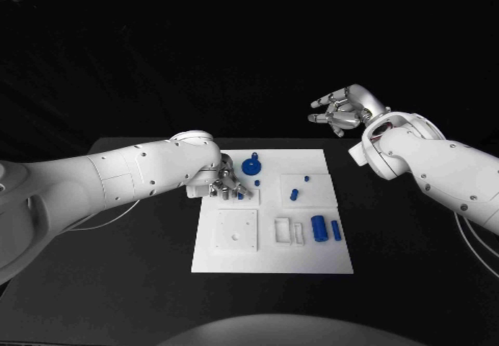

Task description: Assemble the parts on the task board

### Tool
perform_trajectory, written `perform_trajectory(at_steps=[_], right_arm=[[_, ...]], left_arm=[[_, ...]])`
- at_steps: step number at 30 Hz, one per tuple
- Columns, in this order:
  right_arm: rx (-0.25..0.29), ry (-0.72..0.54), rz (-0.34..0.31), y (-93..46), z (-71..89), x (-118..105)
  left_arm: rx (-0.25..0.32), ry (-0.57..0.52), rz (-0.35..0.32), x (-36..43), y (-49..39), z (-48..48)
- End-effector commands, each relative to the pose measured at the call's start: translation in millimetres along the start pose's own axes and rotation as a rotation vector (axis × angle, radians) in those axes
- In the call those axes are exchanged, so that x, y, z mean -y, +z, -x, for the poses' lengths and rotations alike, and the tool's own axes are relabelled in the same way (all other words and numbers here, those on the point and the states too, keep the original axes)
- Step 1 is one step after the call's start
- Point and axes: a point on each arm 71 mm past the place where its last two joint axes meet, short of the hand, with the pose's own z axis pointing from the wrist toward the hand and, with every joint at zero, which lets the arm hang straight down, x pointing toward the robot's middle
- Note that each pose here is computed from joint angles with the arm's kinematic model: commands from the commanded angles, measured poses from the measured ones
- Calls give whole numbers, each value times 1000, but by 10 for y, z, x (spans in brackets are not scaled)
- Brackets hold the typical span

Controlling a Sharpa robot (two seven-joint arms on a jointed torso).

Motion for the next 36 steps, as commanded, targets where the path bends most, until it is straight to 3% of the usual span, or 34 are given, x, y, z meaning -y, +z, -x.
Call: perform_trajectory(at_steps=[1,9,14,19,25,30,36], right_arm=[[-2,-8,7,-1,-4,-6],[-2,-8,7,-3,-4,-1],[-1,-9,5,-6,-3,10],[1,-11,-1,-7,4,35],[4,-14,-7,-9,17,63],[5,-14,-11,-11,25,80],[5,-14,-14,-12,29,88]], left_arm=[[-24,21,60,-106,61,-113],[-10,-8,47,-130,31,-100],[3,-61,12,-94,-58,-15],[21,-122,-28,-56,-191,148],[32,-184,-66,-67,-353,373],[56,-242,-93,-131,-460,581],[92,-273,-88,-229,-478,729]])
